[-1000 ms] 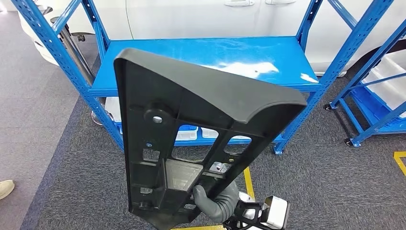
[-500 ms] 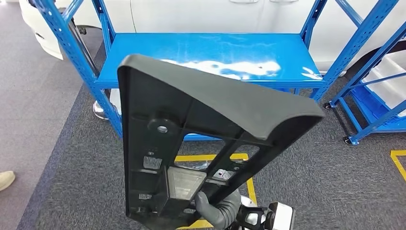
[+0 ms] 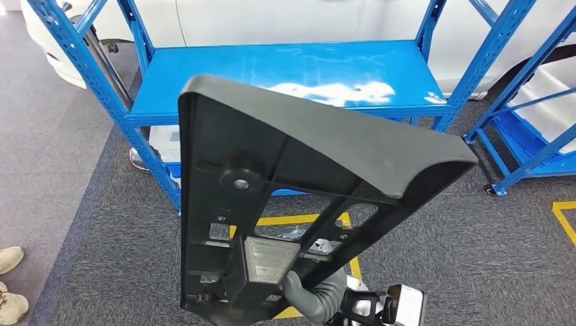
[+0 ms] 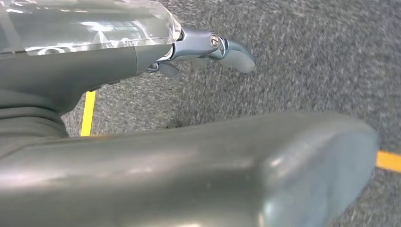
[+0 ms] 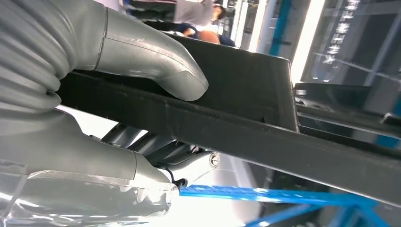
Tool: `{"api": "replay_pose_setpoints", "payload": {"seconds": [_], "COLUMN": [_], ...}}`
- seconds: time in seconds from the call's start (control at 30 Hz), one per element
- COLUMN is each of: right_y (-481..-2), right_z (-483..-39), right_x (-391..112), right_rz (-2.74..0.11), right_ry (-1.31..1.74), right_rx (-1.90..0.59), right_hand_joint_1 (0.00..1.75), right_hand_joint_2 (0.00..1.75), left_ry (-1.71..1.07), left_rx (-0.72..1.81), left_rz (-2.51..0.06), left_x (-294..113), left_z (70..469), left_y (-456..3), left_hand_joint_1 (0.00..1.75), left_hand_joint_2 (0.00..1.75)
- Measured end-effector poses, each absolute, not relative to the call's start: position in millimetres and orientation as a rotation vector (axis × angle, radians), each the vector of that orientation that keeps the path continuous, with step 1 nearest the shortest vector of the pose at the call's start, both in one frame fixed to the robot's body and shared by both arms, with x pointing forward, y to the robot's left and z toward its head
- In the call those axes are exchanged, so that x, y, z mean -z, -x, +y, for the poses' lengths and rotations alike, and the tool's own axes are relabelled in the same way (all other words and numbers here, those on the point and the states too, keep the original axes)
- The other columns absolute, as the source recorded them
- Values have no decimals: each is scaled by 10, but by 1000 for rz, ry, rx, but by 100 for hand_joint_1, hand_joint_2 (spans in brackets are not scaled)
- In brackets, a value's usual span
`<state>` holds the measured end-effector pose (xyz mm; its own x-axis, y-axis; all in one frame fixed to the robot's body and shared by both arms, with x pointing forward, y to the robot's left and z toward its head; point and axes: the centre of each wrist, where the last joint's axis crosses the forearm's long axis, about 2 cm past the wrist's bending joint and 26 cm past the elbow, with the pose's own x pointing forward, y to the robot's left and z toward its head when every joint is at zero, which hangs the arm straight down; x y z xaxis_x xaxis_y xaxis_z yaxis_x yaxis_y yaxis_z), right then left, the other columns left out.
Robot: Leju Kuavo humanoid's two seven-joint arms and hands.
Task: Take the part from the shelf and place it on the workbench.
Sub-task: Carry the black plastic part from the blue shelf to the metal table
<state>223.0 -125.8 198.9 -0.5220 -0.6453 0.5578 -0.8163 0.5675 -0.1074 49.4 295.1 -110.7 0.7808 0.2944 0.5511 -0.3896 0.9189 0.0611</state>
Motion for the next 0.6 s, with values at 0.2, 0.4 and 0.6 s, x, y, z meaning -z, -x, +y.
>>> {"api": "replay_pose_setpoints", "payload": {"seconds": [0.2,0.4,0.6], "right_y": [-2245,-2232,-2205], "right_z": [-1286,-1324,-1370], "right_x": [-2053,-2124,-2156], "right_rz": [-2385,-2441,-2479], "right_ry": [-1129,-1066,-1008], "right_rx": [-501,-493,-477], "right_hand_joint_1": [175,175,175], "right_hand_joint_2": [175,175,175], "left_ry": [-199,-217,-232], "left_rx": [-351,-313,-287], "left_rz": [-538,-542,-541], "left_x": [1110,1109,1105], "left_z": [2975,3058,3130], "left_y": [-469,-460,-475], "left_hand_joint_1": [0,0,0], "left_hand_joint_2": [0,0,0]}}
